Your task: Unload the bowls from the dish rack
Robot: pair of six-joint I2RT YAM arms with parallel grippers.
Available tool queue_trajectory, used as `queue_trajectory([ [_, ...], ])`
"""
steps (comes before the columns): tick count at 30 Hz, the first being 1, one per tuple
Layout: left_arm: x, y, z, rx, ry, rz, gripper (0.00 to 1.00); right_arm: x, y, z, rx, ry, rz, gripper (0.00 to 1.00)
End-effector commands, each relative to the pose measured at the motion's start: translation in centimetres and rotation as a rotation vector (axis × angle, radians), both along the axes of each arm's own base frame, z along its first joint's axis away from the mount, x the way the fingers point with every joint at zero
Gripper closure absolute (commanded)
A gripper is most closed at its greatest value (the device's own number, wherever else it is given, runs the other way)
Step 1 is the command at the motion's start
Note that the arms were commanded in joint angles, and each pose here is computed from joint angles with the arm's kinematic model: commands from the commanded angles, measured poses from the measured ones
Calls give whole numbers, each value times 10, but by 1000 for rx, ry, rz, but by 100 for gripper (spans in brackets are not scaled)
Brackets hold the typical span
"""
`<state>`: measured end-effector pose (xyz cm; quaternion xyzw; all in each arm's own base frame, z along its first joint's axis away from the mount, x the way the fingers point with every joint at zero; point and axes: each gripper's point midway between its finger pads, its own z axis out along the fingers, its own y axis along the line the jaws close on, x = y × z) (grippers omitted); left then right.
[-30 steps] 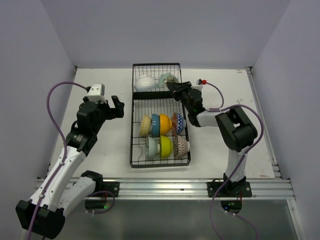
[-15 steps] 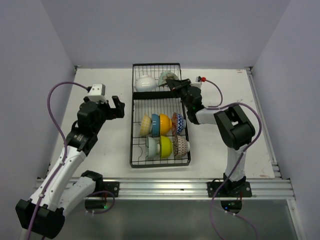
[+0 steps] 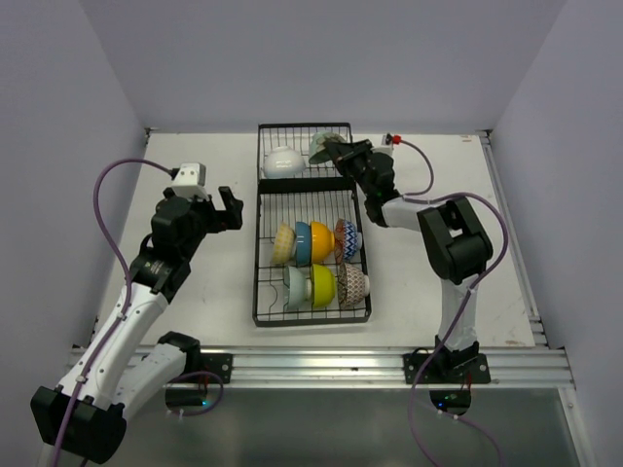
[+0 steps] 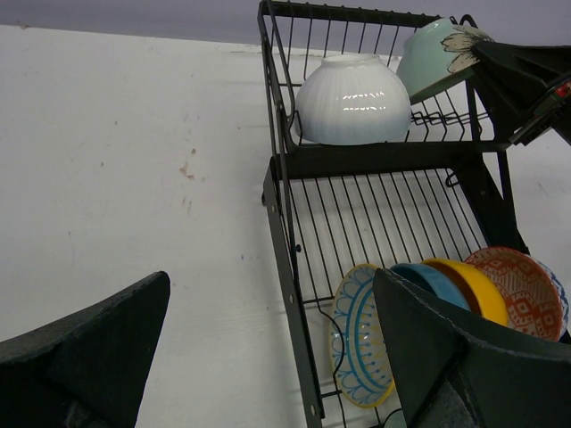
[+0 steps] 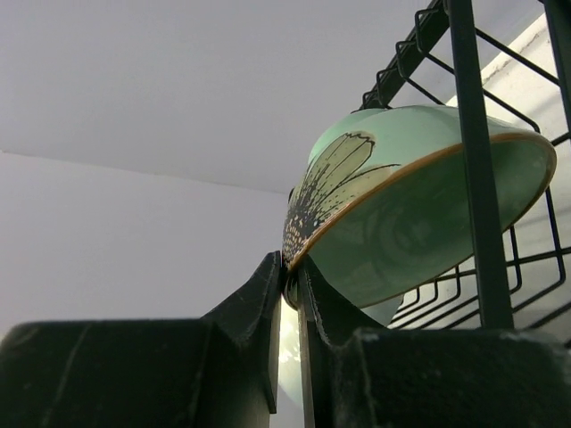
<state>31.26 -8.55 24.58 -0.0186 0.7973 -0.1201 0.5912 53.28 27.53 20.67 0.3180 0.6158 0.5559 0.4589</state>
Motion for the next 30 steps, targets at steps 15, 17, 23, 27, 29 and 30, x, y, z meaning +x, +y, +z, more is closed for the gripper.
queue_trajectory([
  [15, 1, 0, 14, 20, -51, -14, 0, 11, 16, 97, -60, -221, 87, 100],
  [17, 1, -1, 14, 20, -55, -16, 0, 12, 17, 104, -88, -239, 87, 100],
  [23, 1, -1, 14, 25, -59, -24, 0, 11, 10, 128, -127, -282, 86, 100],
  [27, 1, 3, 17, 36, -62, -4, 0, 1, 9, 146, -154, -296, 105, 100],
  [29, 0, 7, 19, 49, -71, 14, 0, -7, 8, 146, -156, -286, 117, 100],
  [30, 0, 7, 20, 51, -76, 19, 0, -17, 5, 161, -144, -307, 116, 100],
])
